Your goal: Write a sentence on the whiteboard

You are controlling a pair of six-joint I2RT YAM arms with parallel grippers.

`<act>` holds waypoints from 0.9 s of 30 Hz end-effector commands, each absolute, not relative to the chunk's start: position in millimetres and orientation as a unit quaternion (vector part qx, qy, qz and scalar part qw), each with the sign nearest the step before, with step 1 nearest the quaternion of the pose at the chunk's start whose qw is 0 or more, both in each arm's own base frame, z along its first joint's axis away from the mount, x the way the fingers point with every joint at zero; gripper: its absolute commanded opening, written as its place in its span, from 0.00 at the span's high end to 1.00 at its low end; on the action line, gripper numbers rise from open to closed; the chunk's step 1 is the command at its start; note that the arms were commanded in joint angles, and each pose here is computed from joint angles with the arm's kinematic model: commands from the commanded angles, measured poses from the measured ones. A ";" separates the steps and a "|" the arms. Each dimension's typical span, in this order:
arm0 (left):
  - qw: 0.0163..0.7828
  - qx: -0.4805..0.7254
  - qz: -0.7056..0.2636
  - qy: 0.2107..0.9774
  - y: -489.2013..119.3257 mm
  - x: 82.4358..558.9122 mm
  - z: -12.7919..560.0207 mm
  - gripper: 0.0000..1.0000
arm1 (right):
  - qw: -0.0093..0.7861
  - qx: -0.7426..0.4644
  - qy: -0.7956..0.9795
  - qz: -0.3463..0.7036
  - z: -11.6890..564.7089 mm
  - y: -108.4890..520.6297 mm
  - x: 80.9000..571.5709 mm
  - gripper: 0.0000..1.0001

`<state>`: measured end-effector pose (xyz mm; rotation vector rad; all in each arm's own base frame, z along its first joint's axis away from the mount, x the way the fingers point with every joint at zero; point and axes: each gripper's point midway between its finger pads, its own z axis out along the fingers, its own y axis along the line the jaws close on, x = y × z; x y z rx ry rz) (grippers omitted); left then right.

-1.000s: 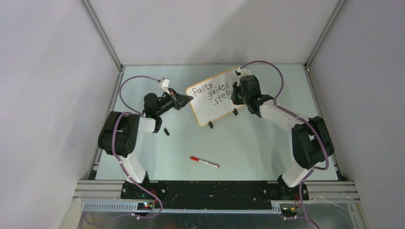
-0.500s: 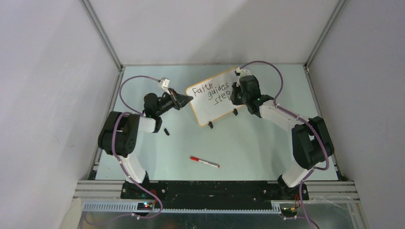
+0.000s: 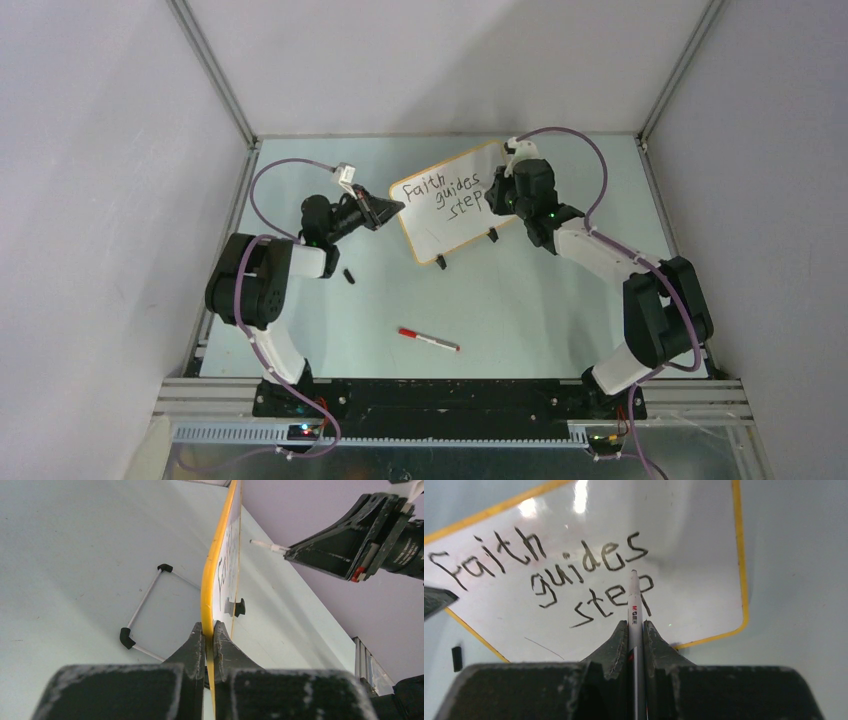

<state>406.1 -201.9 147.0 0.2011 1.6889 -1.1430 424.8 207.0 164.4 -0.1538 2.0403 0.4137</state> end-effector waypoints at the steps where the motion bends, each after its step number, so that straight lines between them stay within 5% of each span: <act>1: 0.551 0.104 -0.434 0.705 -192.4 411.6 146.3 1.00 | 0.584 -0.036 0.787 0.195 229.8 202.0 439.5 1.00; 27: 0.558 0.098 -0.423 0.707 -189.6 413.2 145.5 1.00 | 0.542 -0.056 0.812 0.209 182.6 194.7 430.5 1.00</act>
